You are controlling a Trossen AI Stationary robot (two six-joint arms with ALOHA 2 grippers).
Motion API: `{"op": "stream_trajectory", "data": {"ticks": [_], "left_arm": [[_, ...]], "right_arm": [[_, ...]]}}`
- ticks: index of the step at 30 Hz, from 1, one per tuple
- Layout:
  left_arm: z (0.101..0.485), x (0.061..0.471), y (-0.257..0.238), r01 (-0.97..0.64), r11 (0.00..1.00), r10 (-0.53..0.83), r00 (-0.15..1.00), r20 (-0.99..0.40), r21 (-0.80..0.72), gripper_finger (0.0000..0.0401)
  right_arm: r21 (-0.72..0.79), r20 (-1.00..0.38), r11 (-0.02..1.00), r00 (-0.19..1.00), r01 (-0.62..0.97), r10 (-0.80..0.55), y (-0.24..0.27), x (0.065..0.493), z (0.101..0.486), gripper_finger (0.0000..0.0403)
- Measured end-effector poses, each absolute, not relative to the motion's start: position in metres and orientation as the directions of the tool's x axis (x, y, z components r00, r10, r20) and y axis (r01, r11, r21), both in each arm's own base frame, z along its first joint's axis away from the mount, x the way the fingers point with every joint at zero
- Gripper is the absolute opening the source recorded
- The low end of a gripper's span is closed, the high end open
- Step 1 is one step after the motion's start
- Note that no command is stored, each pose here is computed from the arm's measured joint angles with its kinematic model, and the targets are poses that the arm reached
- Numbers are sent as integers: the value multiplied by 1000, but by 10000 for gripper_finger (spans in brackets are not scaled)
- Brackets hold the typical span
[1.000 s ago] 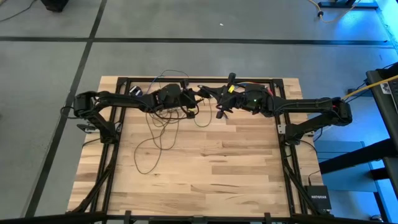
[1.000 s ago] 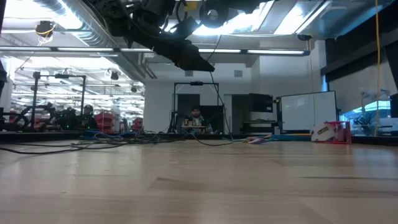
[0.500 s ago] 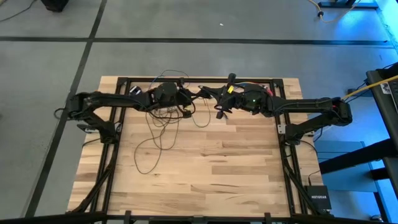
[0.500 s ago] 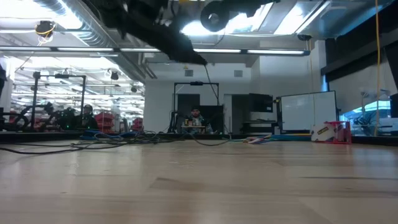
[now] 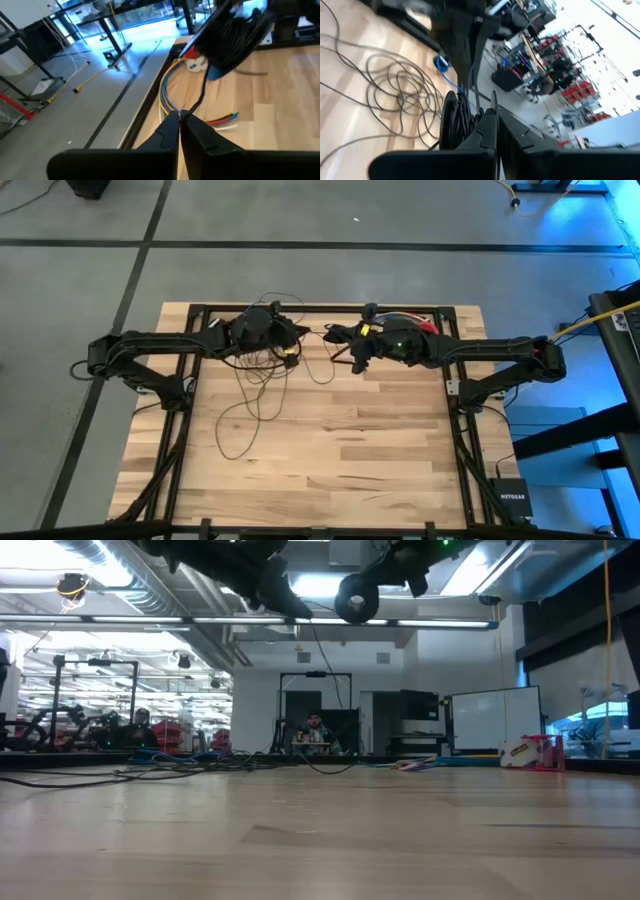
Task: Coiling cords
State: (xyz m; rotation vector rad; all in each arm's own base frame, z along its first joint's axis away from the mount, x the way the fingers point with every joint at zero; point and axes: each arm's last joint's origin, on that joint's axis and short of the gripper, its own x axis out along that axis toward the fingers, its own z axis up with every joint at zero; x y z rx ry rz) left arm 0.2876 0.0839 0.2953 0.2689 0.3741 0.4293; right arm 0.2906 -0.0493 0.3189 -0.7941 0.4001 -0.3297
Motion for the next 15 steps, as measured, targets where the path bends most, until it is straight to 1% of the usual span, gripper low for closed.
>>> {"op": "stream_trajectory", "data": {"ticks": [3,10,15], "left_arm": [[298,289,79,-348,882,437,857,-273,319,4],[305,290,70,-348,895,414,882,-225,279,4],[309,292,61,-326,910,378,907,-189,255,2]], "right_arm": [[-751,-248,648,854,130,-458,-50,291,315,5],[-756,-262,642,840,128,-476,-53,298,307,5],[-764,-223,611,804,207,-551,-59,311,299,5]]}}
